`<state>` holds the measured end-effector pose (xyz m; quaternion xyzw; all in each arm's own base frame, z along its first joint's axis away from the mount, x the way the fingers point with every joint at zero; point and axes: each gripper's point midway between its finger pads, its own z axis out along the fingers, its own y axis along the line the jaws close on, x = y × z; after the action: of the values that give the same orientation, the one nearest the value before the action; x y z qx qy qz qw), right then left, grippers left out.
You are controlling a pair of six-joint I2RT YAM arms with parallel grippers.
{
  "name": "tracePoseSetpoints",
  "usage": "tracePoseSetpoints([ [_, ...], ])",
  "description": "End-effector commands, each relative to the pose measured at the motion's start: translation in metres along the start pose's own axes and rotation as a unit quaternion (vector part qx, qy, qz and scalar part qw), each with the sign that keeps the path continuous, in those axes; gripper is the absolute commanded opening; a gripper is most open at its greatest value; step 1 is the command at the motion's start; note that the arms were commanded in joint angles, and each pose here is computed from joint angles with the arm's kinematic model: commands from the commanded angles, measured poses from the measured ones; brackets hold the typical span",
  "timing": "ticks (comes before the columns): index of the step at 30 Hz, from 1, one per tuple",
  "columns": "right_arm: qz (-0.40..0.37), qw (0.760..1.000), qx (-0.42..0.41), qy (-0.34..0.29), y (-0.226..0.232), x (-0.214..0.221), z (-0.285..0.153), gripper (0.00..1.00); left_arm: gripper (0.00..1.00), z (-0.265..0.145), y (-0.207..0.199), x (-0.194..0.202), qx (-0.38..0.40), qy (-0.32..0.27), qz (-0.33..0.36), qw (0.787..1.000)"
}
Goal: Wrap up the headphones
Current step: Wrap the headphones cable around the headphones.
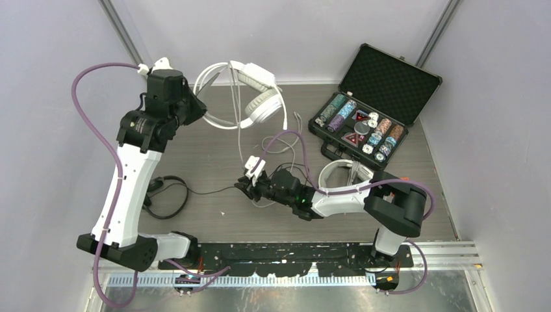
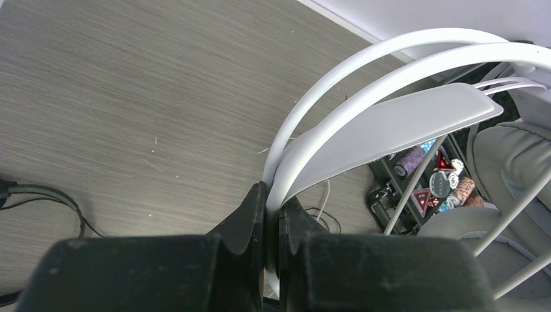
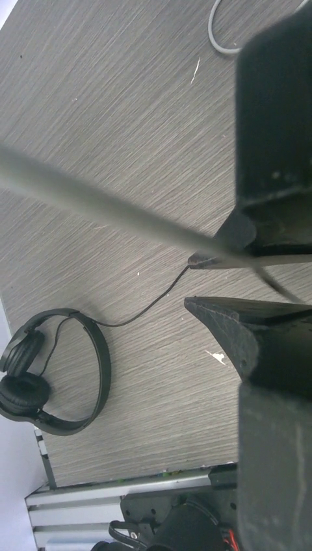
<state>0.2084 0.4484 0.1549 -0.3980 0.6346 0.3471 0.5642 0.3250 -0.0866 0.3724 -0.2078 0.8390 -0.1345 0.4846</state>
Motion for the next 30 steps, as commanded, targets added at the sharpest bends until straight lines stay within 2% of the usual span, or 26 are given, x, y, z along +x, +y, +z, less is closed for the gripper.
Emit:
tracePoseSetpoints([
  [1, 0.032, 0.998, 0.003, -0.058, -0.007, -0.016, 0.005, 0.29, 0.0, -0.04, -0.032, -0.045, 0.08, -0.068, -0.055, 0.993],
  [9, 0.064, 0.997, 0.003, -0.043, -0.008, 0.022, 0.007, 0.27, 0.0, -0.049, -0.038, -0.05, 0.095, -0.07, -0.058, 0.991],
  [16, 0.088, 0.995, 0.012, -0.051, -0.012, 0.038, -0.003, 0.01, 0.0, -0.062, -0.054, -0.056, 0.144, -0.058, -0.067, 0.986],
  [17, 0.094, 0.994, 0.013, -0.054, -0.015, 0.038, -0.004, 0.0, 0.0, -0.063, -0.056, -0.056, 0.152, -0.053, -0.067, 0.985],
  [25, 0.152, 0.986, 0.023, -0.068, -0.049, 0.035, -0.012, 0.0, 0.0, -0.076, -0.066, -0.053, 0.222, -0.012, -0.063, 0.973],
  [30, 0.174, 0.981, 0.031, -0.075, -0.068, 0.028, -0.018, 0.0, 0.0, -0.078, -0.076, -0.044, 0.281, 0.016, -0.023, 0.959],
])
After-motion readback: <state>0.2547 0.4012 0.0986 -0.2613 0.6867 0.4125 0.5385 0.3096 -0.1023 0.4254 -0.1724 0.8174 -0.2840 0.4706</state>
